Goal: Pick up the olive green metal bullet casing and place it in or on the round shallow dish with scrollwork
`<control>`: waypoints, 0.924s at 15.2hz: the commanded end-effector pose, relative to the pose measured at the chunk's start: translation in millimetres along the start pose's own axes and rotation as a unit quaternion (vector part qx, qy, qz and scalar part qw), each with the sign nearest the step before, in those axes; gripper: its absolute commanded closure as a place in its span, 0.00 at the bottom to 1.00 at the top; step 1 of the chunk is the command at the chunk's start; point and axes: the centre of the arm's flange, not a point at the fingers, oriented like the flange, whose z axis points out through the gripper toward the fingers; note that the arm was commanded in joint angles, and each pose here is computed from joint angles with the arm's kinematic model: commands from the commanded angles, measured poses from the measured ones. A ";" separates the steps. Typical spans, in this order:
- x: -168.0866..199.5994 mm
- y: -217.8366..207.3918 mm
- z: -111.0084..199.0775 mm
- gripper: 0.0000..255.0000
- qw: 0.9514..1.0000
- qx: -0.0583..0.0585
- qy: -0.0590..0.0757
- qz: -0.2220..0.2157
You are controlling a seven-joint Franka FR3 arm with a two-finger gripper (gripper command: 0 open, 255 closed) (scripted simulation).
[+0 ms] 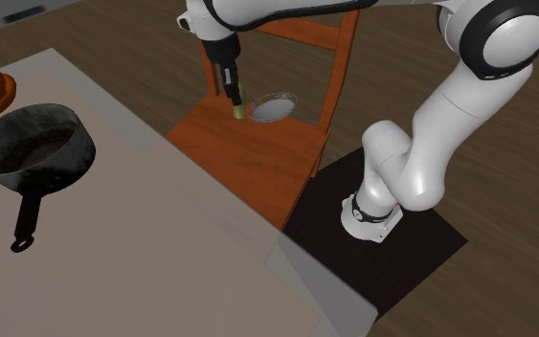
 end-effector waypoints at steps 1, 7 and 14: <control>-20.7 18.2 0.0 1.00 1.000 0.000 0.000 -0.001; -76.5 74.4 0.3 1.00 1.000 0.000 0.000 -0.001; -111.9 111.9 16.2 1.00 1.000 0.000 0.000 -0.001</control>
